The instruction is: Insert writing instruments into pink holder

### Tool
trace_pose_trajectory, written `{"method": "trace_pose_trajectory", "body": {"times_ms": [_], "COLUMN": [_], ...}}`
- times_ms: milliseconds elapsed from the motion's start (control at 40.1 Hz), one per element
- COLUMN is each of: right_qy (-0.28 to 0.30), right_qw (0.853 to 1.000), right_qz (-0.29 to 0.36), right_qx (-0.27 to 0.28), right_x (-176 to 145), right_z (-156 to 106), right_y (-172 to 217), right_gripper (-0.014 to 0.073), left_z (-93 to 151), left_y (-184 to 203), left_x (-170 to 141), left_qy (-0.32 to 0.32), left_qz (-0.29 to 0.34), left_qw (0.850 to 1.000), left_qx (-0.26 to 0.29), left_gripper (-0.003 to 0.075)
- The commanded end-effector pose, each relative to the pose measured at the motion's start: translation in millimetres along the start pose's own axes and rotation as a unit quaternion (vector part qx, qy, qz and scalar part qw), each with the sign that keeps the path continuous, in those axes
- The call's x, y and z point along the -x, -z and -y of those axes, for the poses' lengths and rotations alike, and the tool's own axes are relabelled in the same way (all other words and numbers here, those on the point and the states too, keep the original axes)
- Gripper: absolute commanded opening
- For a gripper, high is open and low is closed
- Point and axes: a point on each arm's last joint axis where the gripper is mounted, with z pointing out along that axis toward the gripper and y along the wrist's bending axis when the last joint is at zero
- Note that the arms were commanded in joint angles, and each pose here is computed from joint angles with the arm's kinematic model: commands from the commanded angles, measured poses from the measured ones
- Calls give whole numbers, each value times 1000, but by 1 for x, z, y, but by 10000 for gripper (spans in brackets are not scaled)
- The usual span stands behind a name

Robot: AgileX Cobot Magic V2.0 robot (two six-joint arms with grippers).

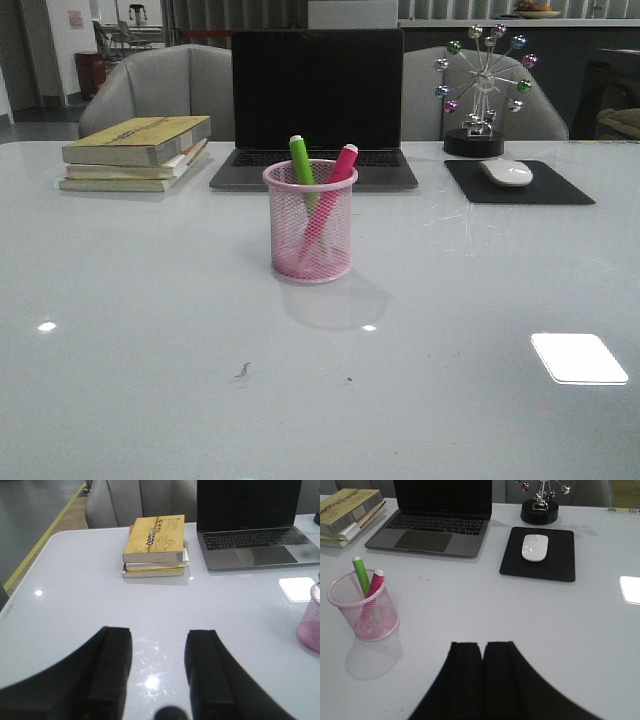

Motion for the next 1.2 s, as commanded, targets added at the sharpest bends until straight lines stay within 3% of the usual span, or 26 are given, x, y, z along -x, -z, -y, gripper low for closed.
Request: {"method": "trace_pose_trajectory", "body": {"times_ms": [0, 399, 748, 947, 1172], "right_qy": [-17, -30, -67, -28, -35], "right_qw": [999, 999, 993, 986, 979], "right_qz": [46, 2, 98, 154, 182], "right_qx": [-1, 36, -12, -62, -87], "right_x": [17, 8, 16, -10, -46], "right_z": [-1, -8, 0, 5, 9], "right_y": [5, 5, 14, 37, 49], "right_gripper": [57, 57, 57, 57, 57], "left_z": [-1, -1, -1, -1, -1], "left_y": [4, 4, 4, 4, 4], "left_x": [16, 16, 16, 16, 16], "left_qy": [3, 3, 3, 3, 3], "left_qz": [54, 54, 54, 54, 54], "left_qw": [999, 999, 999, 999, 999], "left_qx": [7, 7, 7, 7, 7], "left_gripper": [331, 331, 331, 331, 331]}}
